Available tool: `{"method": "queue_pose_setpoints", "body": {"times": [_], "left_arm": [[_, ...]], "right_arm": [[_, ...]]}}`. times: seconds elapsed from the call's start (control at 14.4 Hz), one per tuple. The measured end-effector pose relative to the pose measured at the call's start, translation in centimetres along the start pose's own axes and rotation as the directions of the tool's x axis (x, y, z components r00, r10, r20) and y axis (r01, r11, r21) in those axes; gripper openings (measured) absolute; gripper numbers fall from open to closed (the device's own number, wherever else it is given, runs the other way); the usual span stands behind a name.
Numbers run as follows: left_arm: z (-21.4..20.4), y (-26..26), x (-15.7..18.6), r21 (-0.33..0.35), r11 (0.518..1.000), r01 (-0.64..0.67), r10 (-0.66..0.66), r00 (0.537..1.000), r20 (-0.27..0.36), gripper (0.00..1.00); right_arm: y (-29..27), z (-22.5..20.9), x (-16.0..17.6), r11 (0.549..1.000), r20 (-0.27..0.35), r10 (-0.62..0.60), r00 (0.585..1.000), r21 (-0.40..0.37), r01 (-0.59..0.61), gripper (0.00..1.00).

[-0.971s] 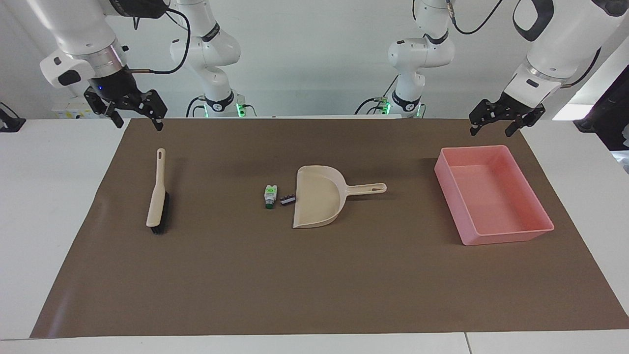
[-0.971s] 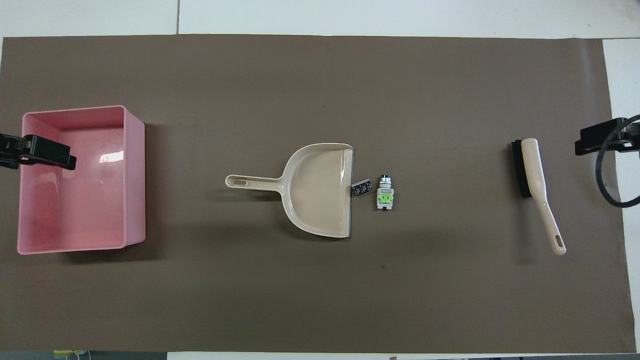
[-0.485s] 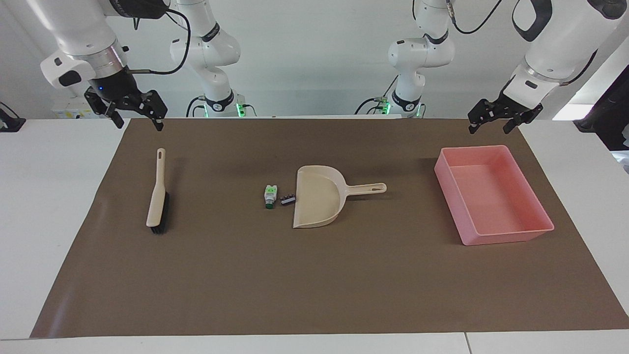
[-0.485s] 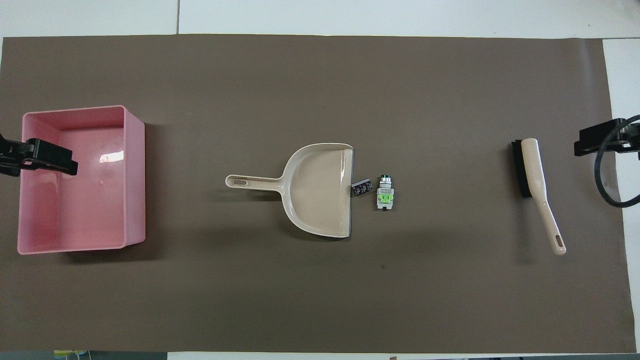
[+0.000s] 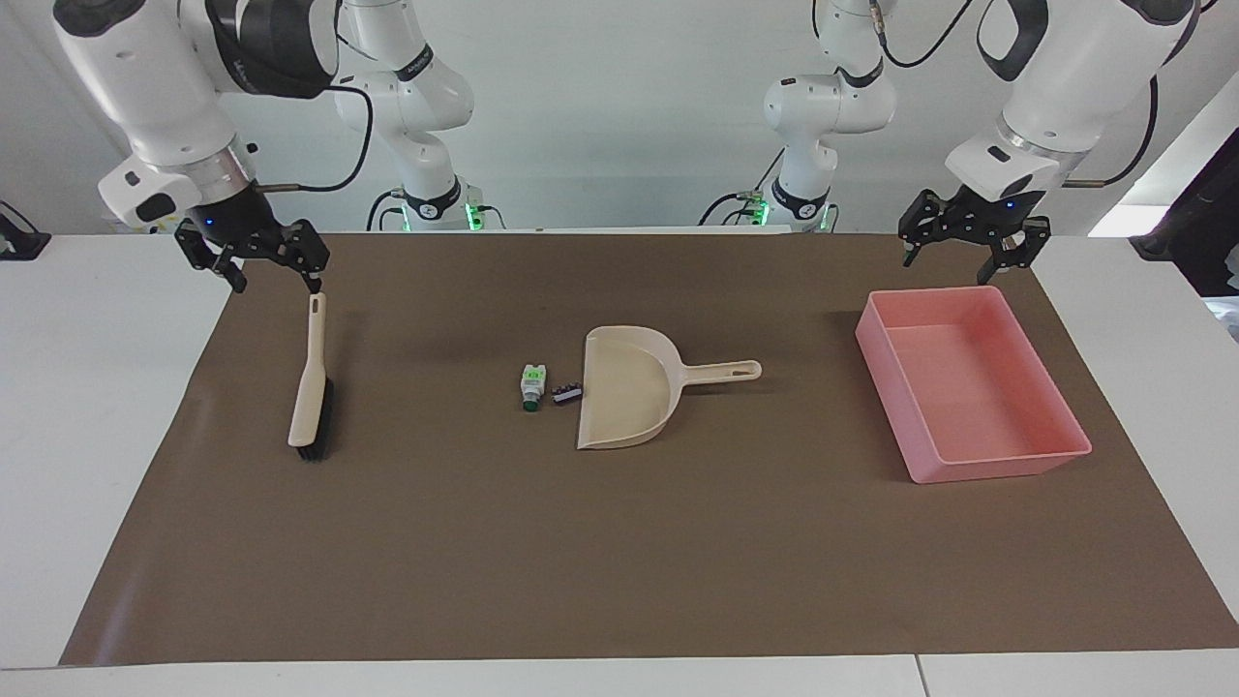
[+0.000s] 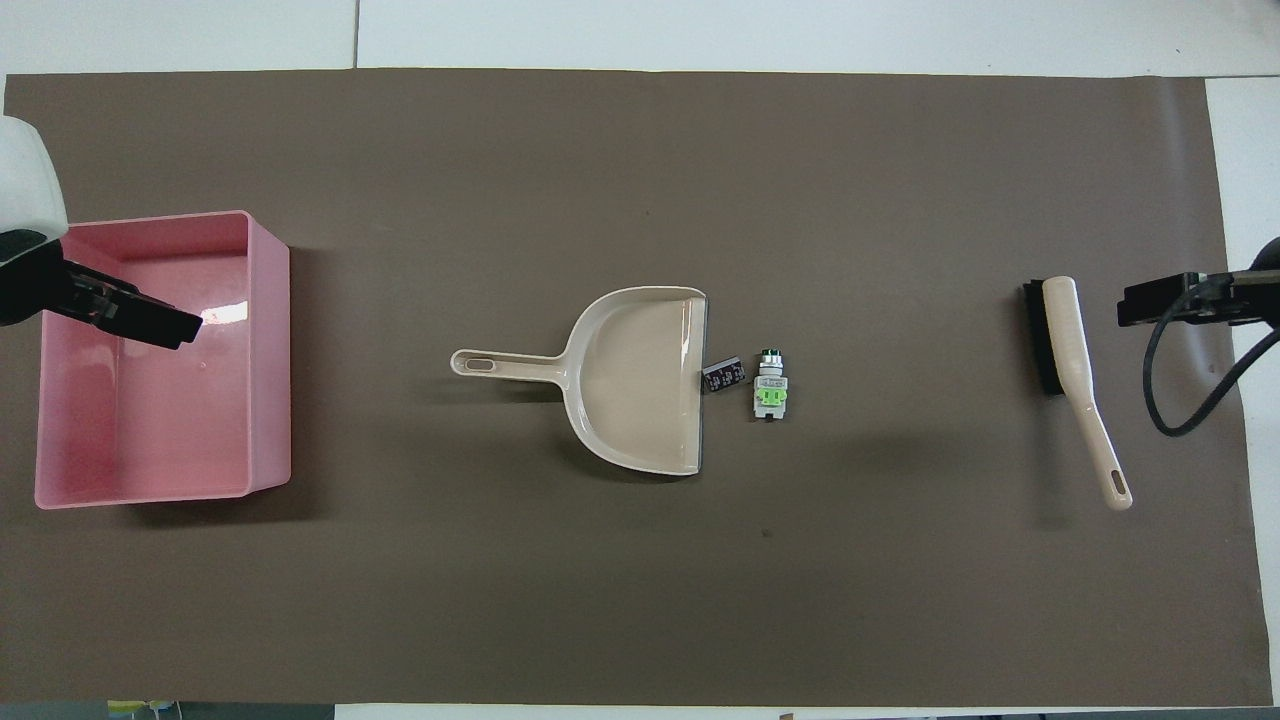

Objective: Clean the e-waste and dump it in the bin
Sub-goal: 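Reach the left gripper to the dustpan handle and grasp it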

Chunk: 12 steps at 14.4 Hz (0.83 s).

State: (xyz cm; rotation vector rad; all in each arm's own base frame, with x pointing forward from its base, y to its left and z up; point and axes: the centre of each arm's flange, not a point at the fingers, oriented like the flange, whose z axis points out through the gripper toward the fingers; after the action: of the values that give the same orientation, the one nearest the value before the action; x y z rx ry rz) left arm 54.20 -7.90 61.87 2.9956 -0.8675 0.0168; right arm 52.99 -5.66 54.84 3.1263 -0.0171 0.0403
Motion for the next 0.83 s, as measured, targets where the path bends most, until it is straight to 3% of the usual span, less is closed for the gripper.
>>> {"method": "queue_pose_setpoints", "body": {"times": [0.28,0.55,0.83], "left_arm": [[2.3,4.5,2.6,0.014,0.955,-0.295,0.295,0.955,-0.02,1.0],[7.5,8.7,5.7,0.038,0.841,-0.54,0.54,0.841,0.01,1.0],[15.5,15.5,9.9,0.046,0.735,-0.677,0.674,0.736,0.065,1.0]], "right_arm": [[3.4,7.6,-3.1,0.997,0.055,-0.079,0.995,0.017,0.078,1.0],[4.1,14.2,-5.3,0.994,0.07,-0.107,0.992,0.025,0.105,1.0],[3.9,17.4,-6.9,0.993,0.084,-0.114,0.99,0.031,0.111,1.0]]}}
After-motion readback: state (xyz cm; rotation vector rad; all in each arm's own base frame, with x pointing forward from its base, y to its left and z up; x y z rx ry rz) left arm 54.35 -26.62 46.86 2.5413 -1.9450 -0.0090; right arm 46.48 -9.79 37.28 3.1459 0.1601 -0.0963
